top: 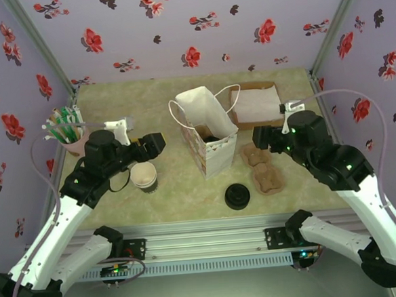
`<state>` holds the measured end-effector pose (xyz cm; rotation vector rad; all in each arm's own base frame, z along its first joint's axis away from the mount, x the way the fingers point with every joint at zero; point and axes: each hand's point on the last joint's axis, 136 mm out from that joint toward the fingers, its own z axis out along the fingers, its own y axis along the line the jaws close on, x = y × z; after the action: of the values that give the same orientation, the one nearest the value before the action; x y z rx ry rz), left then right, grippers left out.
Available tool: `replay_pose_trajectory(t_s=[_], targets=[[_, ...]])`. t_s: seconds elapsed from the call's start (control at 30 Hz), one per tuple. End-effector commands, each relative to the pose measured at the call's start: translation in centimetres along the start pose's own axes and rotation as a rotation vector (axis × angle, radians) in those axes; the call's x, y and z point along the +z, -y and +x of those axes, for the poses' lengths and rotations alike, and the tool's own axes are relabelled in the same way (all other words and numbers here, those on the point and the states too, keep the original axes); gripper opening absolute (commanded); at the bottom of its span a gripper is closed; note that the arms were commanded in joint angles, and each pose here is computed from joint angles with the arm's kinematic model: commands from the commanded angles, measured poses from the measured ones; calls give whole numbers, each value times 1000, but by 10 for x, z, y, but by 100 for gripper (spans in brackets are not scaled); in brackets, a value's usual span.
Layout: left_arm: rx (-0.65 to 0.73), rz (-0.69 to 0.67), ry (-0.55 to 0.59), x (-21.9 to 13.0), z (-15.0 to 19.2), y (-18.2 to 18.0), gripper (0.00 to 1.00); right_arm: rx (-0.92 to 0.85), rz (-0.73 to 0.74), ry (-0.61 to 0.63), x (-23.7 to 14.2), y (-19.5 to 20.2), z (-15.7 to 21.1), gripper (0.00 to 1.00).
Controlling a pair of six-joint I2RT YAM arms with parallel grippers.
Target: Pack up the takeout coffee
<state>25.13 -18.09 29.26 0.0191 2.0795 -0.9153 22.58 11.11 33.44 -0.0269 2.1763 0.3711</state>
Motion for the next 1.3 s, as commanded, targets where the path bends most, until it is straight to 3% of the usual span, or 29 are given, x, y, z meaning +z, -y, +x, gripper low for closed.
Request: replay_pose_trajectory(t_s=[0.0, 0.23, 0.63, 1.07, 1.27], targets=[[5, -35, -59, 8, 17, -11, 99, 69, -17, -26, 16, 0, 6, 81], [-49, 36, -153, 41, 35, -9, 99, 227, -64, -94, 50, 13, 29, 71], [-19, 5, -212, 68, 42, -18, 99, 401, -122, -186, 116, 27, 63, 54], [-48, -49, -266, 80, 55, -33, 99, 455, -224, -273, 148, 9, 73, 53], [-26, -84, -238, 75, 41, -35, 99, 439, -259, -311, 153, -5, 83, 53]])
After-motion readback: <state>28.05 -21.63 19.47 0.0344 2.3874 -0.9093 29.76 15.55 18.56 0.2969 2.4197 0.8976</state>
